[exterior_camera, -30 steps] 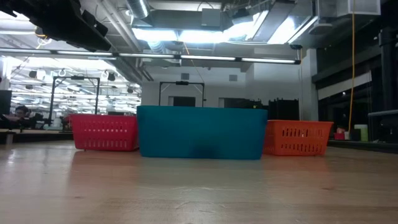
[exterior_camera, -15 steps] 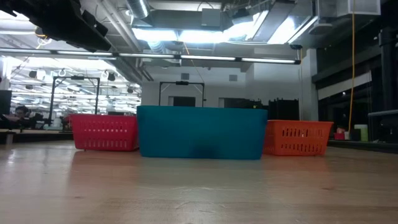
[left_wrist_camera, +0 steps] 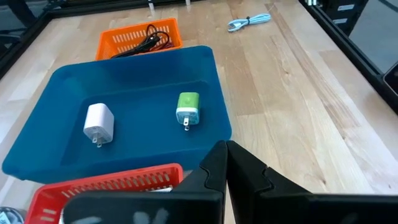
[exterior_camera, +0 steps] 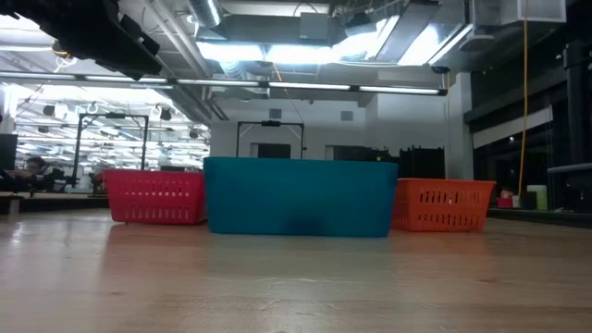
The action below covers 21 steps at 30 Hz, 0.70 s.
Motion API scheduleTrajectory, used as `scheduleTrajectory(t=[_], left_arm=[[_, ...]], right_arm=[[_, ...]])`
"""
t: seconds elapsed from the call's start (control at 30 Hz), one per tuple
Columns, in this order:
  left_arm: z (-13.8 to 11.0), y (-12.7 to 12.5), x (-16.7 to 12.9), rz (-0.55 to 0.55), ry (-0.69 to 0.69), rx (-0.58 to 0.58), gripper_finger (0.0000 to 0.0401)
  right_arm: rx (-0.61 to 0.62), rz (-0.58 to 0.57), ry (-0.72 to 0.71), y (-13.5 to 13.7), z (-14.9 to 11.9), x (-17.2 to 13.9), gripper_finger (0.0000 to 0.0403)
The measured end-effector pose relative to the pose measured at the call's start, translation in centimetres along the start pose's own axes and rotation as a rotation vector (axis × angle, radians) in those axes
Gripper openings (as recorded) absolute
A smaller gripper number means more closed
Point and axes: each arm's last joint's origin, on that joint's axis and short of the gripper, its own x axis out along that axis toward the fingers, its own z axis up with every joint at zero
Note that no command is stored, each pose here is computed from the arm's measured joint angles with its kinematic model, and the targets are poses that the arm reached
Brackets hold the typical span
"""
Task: Pick and place items into bin
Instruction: Put the light blue USB cable into the orange bin
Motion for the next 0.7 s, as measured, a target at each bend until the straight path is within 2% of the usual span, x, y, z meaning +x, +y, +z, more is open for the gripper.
scheduleTrajectory(t=[0.23, 0.5, 0.7], left_arm=[[0.0, 0.0, 0.0, -0.001, 0.0, 0.0, 0.0003], [0.0, 0.0, 0.0, -0.001, 0.0, -0.008, 0.0003], [0.0, 0.0, 0.0, -0.001, 0.0, -0.011, 0.0002]], right_arm=[[0.003, 0.014, 0.008, 0.1, -0.1, 0.1, 0.0008], [0.0, -0.016, 0.039, -0.2, -0.5, 1.4, 0.0077], [0.002, -0.02, 0.059, -0.5, -0.9, 3.2, 0.0096]])
